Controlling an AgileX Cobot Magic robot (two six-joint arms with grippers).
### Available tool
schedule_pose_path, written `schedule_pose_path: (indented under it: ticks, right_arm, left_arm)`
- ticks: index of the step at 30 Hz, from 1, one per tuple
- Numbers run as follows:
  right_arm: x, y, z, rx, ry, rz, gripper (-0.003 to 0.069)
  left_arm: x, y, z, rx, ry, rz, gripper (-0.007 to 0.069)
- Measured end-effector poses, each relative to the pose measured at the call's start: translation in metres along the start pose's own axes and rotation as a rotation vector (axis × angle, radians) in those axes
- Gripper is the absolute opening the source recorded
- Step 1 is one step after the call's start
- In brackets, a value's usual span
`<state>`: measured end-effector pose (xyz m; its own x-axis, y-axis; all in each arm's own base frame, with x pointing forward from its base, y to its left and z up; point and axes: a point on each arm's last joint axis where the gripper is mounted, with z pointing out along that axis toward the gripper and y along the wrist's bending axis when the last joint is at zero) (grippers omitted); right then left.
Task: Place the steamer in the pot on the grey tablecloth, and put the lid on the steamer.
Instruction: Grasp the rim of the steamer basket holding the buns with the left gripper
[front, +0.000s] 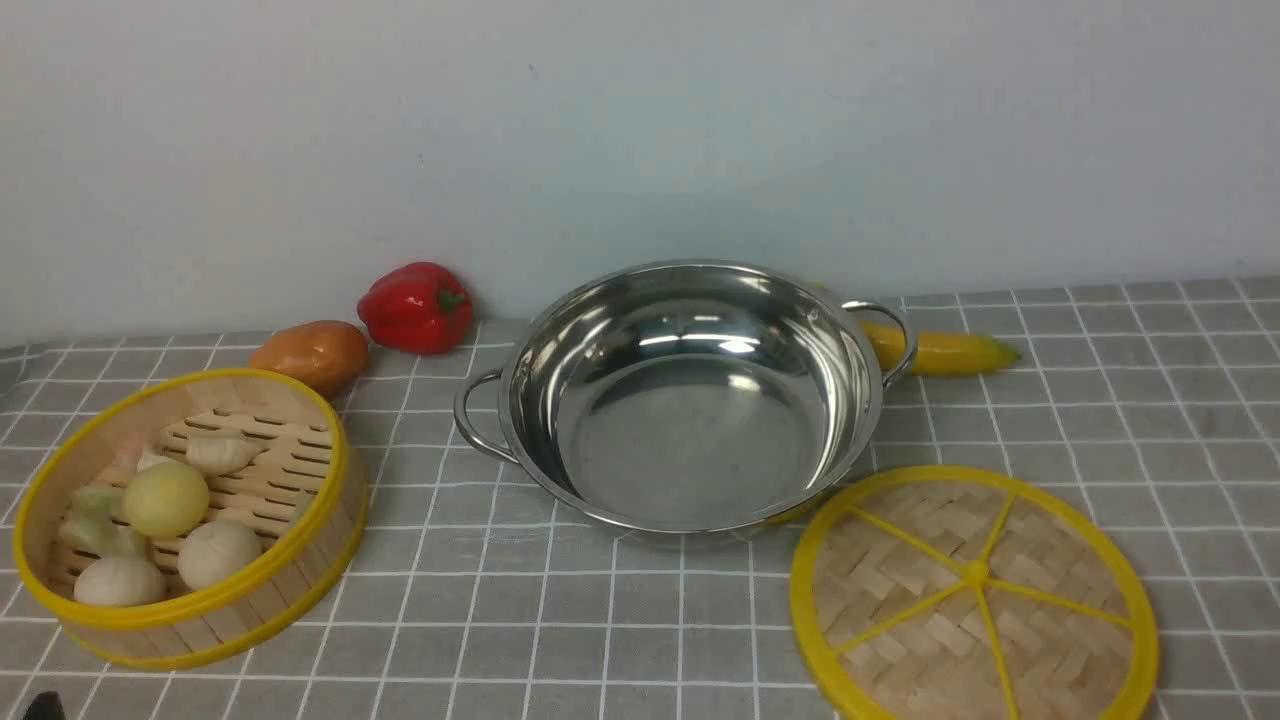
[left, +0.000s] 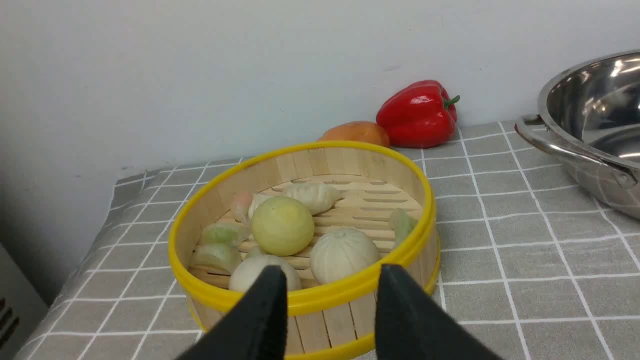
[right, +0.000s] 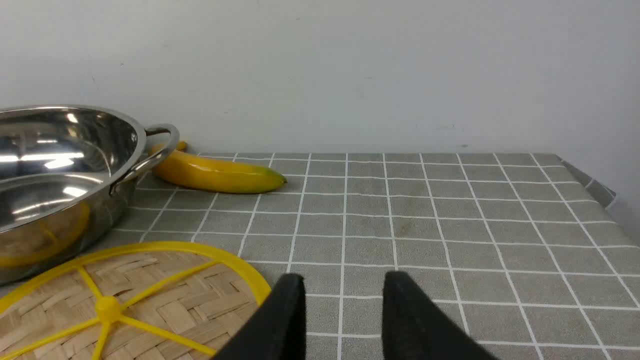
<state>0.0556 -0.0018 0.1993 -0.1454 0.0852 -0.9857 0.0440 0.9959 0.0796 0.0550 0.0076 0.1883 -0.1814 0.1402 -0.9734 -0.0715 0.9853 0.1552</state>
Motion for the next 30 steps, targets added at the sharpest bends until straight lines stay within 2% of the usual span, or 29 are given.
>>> schedule_pose_path:
  ticks: [28,30]
  right_arm:
    - [-0.0001,0.0,0.0,0.0,-0.001,0.0,0.0242]
    - [-0.0001,0.0001,0.0,-0.001,-0.001,0.005,0.0242]
  left_arm:
    - [0.0,0.0,0.0,0.0,0.0,-0.002,0.0243]
    - [-0.0004,-0.0006,0.0,0.007,-0.004,-0.052,0.0243]
